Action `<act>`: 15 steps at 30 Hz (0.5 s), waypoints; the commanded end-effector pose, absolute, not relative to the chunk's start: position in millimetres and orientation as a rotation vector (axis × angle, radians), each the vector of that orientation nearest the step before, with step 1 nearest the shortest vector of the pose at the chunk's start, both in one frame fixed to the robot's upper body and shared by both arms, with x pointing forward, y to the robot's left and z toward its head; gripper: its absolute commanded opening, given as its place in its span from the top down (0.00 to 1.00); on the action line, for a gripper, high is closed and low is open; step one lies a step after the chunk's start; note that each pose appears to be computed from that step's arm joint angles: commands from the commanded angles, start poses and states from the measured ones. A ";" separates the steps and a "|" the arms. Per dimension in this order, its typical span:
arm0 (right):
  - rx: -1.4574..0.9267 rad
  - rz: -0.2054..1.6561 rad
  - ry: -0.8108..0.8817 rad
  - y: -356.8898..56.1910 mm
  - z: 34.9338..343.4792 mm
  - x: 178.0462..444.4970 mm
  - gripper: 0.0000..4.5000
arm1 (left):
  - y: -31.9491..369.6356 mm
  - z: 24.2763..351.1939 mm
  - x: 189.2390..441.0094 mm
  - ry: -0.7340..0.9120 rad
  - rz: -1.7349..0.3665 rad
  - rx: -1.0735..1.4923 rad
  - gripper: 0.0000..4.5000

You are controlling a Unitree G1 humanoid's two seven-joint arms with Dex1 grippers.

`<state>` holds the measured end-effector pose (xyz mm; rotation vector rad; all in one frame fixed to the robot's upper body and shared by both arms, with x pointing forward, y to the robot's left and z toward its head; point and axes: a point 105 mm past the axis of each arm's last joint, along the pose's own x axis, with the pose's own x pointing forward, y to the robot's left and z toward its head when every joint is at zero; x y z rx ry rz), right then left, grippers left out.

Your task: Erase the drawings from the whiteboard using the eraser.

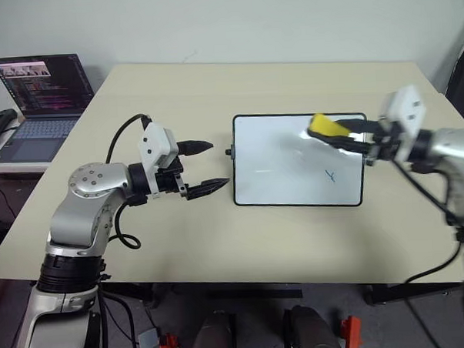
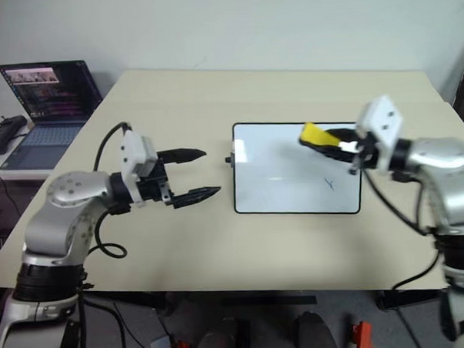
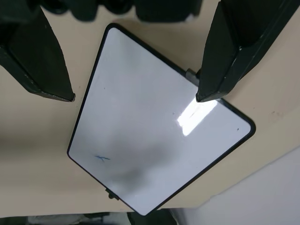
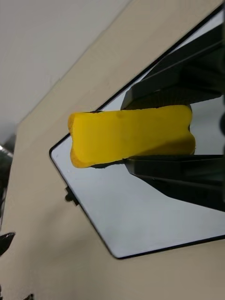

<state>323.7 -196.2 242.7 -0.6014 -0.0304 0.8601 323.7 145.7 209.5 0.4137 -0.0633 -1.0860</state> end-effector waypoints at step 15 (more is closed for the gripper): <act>-0.815 0.734 0.218 -278.5 219.5 307.0 0.78 | 168.9 207.7 313.1 -0.014 -1.054 0.469 0.00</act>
